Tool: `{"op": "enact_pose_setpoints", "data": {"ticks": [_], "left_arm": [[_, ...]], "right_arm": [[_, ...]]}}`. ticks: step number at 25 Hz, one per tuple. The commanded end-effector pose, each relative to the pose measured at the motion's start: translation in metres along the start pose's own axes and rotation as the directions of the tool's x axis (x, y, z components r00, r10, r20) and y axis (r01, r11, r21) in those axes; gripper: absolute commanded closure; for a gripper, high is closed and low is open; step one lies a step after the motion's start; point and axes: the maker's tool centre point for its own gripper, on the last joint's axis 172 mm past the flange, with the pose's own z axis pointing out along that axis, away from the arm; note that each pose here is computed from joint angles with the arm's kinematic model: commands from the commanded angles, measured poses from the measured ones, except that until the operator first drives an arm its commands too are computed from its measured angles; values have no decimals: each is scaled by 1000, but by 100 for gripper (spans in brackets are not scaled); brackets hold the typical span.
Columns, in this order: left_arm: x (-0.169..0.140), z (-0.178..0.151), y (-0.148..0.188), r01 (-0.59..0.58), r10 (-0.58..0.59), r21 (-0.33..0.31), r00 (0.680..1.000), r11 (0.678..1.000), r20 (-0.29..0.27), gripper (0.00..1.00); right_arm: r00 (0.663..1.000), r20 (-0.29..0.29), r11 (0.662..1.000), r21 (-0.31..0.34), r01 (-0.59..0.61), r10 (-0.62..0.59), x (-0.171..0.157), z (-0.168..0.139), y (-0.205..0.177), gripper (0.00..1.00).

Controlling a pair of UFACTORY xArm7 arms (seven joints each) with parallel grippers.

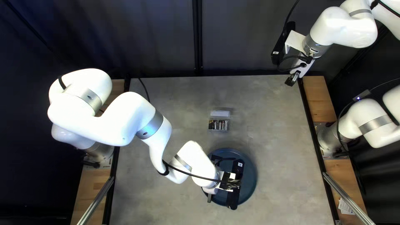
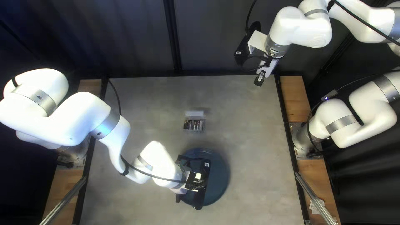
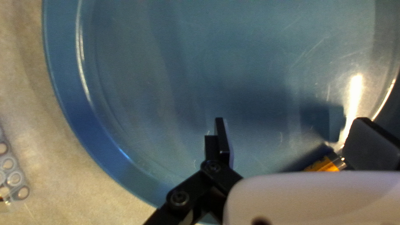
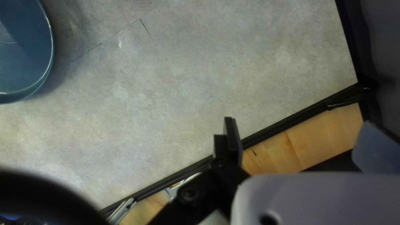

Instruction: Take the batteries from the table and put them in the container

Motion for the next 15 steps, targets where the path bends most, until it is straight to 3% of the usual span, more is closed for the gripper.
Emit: {"op": "enact_pose_setpoints", "data": {"ticks": [1, 15], "left_arm": [[-7, 0, -7, 14, -14, 13, 1000, 1000, 16, 0], [-33, -9, -76, 106, -110, 80, 993, 991, 41, 0]], "right_arm": [[1000, 0, 1000, 0, 0, 0, 0, 0, 0, 0], [1000, 0, 1000, 0, 0, 0, 0, 0, 0, 0]]}}
